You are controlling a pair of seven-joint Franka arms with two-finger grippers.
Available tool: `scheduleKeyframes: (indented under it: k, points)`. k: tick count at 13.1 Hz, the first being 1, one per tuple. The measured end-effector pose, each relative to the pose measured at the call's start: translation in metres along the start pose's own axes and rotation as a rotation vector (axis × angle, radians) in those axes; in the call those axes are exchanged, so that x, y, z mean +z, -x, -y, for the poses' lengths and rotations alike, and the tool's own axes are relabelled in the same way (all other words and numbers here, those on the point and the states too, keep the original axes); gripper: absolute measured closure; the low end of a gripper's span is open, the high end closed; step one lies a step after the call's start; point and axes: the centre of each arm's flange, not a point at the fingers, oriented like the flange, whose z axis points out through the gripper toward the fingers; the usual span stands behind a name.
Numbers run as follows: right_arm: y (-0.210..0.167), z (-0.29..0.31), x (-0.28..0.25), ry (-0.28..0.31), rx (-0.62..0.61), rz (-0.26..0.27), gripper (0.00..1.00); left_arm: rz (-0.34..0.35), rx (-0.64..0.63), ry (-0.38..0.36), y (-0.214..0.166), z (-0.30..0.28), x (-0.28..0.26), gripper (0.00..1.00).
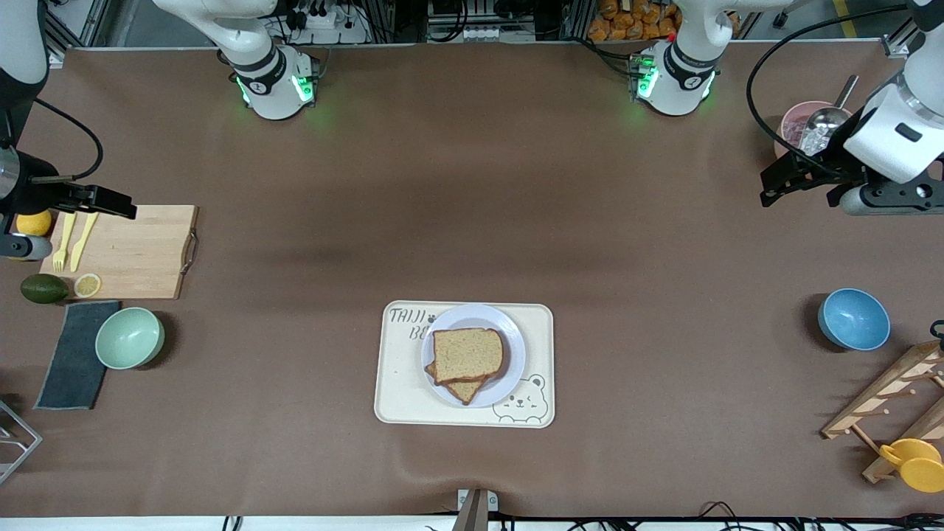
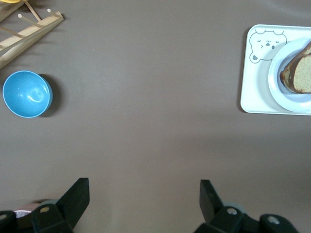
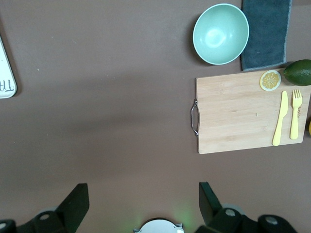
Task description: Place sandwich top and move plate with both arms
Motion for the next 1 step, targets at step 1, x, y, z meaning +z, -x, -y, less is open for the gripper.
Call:
scheduleKeyframes:
  k: [1]
  points:
    - [0.0000, 0.0001, 0.0000, 0.000, 0.000, 0.000, 0.00, 0.000, 0.000, 0.000, 0.0000, 0.0001, -0.0001, 0.00]
